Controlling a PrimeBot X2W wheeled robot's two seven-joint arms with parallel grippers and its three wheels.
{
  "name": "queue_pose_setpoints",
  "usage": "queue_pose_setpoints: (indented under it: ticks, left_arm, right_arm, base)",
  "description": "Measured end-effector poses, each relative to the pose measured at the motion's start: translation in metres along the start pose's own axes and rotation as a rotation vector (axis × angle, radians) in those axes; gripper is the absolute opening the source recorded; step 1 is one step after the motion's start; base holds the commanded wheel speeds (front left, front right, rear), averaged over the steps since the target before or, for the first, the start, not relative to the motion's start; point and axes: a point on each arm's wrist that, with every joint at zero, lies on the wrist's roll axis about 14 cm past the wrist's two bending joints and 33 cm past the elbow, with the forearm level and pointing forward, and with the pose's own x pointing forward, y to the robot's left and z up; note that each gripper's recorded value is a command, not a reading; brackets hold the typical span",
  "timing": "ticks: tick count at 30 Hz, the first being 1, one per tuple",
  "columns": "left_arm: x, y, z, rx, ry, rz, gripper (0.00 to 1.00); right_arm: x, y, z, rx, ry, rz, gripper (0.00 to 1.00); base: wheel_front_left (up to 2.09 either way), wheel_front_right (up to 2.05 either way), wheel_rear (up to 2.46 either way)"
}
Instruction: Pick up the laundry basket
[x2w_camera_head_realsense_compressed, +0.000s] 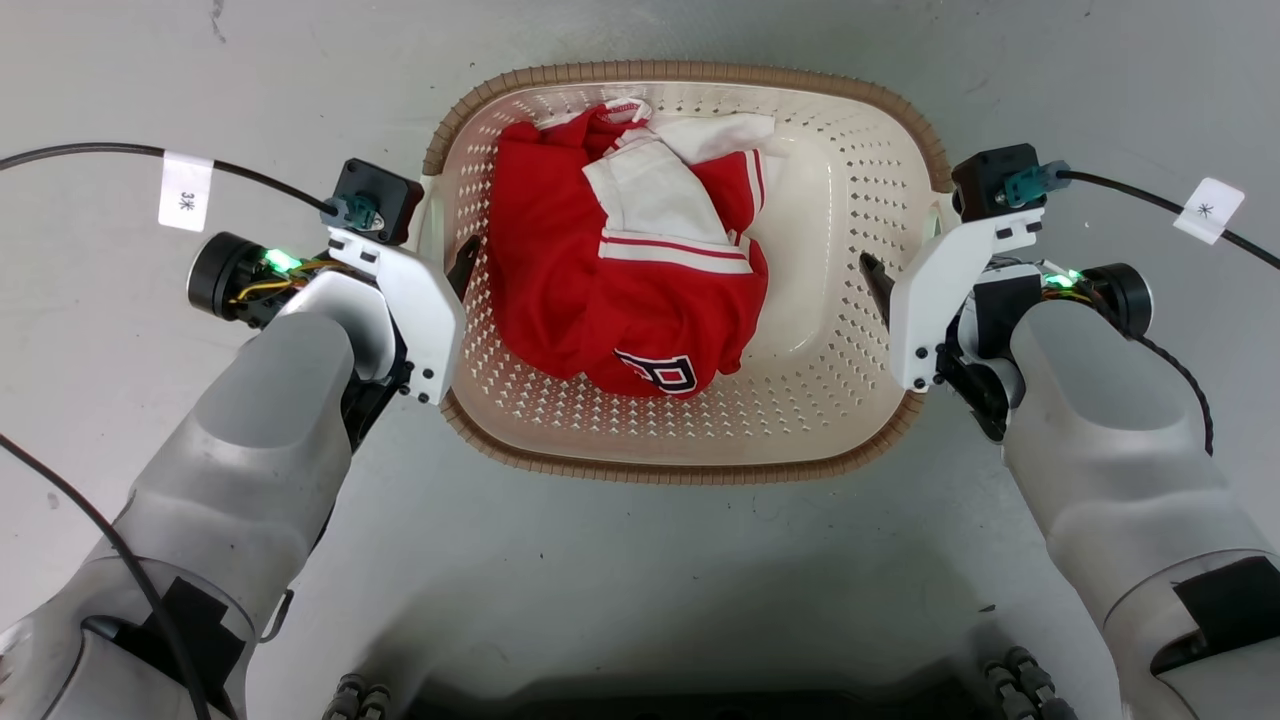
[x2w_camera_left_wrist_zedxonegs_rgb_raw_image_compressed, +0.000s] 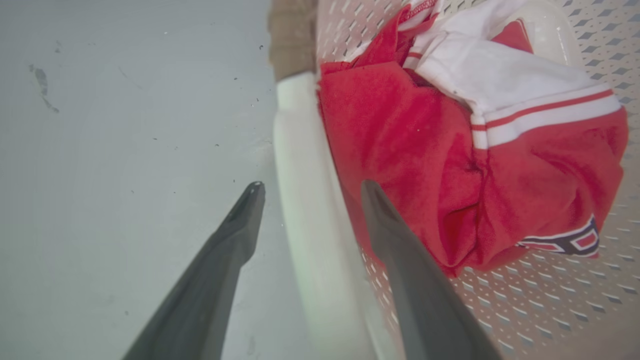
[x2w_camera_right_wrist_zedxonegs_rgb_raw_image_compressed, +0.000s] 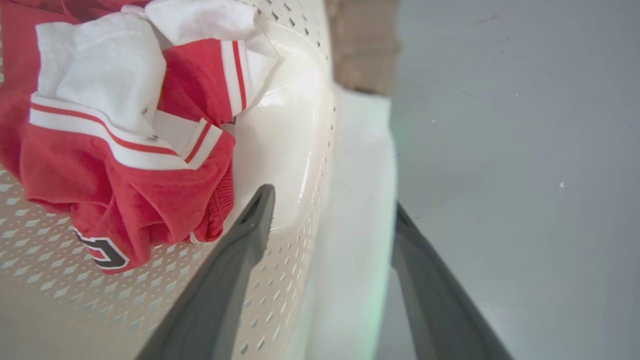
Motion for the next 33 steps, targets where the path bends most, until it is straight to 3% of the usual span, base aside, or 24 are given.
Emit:
queue_pose_setpoints:
  ticks: [2, 3, 4, 5, 19, 33]
  left_arm:
    - [0.0, -0.001, 0.0, -0.005, 0.002, -0.003, 1.0]
    - [0.0, -0.002, -0.001, -0.011, 0.008, -0.005, 0.68]
    - [0.0, -0.003, -0.001, -0.018, 0.013, -0.01, 0.06]
    - [-0.001, -0.006, -0.001, -0.022, 0.016, -0.019, 0.0]
    - [-0.025, -0.023, 0.013, -0.011, 0.014, -0.076, 0.0]
    - [-0.097, -0.042, 0.034, 0.043, 0.126, -0.115, 0.0]
  right_arm:
    - [0.0, 0.001, 0.001, -0.001, -0.002, 0.002, 1.0]
    - [0.0, 0.001, 0.0, -0.003, 0.0, 0.002, 0.87]
    - [0.0, 0.001, -0.001, -0.002, 0.002, 0.003, 0.41]
    - [0.0, 0.002, -0.001, -0.003, 0.002, 0.004, 0.0]
    - [-0.024, 0.003, 0.01, -0.049, 0.005, -0.013, 0.0]
    - [-0.102, 0.011, 0.014, -0.137, 0.176, -0.054, 0.0]
  base:
    - [0.0, 0.0, 0.0]
    - [0.0, 0.0, 0.0]
    - [0.0, 0.0, 0.0]
    - [0.0, 0.0, 0.0]
    - [0.0, 0.0, 0.0]
    - [0.0, 0.0, 0.0]
